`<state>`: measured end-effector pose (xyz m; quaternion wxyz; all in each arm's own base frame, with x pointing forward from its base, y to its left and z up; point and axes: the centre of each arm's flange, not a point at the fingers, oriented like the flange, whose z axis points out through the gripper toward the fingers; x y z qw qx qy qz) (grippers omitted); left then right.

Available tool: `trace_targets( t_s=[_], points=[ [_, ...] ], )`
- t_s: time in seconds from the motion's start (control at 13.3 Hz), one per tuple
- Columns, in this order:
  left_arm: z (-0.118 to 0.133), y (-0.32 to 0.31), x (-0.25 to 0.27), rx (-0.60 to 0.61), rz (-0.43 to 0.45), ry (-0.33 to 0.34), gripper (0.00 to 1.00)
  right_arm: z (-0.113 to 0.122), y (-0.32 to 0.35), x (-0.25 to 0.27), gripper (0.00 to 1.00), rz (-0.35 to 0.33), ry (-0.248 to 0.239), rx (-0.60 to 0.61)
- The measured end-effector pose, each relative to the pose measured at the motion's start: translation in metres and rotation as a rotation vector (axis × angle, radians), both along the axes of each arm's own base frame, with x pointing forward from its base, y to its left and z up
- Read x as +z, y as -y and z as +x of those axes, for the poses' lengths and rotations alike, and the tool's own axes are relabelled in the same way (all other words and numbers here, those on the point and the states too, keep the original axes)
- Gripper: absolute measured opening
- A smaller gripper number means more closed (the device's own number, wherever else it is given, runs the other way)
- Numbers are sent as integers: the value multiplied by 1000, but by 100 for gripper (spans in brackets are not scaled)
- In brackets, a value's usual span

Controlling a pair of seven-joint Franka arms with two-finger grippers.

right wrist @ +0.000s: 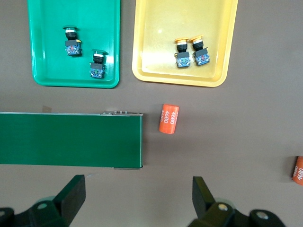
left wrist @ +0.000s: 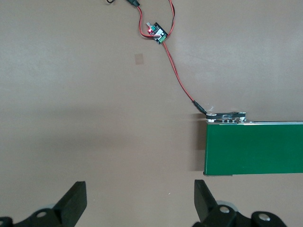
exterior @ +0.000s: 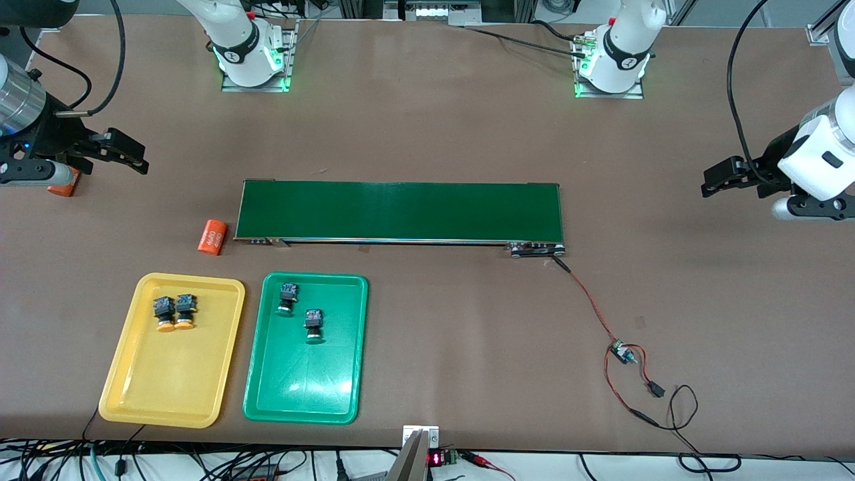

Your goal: Sort buttons by color to trays

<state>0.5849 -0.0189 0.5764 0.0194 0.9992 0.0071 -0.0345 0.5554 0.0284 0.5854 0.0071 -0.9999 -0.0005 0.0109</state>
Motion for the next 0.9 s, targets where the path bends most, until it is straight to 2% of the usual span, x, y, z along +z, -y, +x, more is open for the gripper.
trace_targets(
  t_s=[0.9],
  points=[
    [-1,0,0,0,0,-6,100,2,0,-1,100,1,5,0]
  ],
)
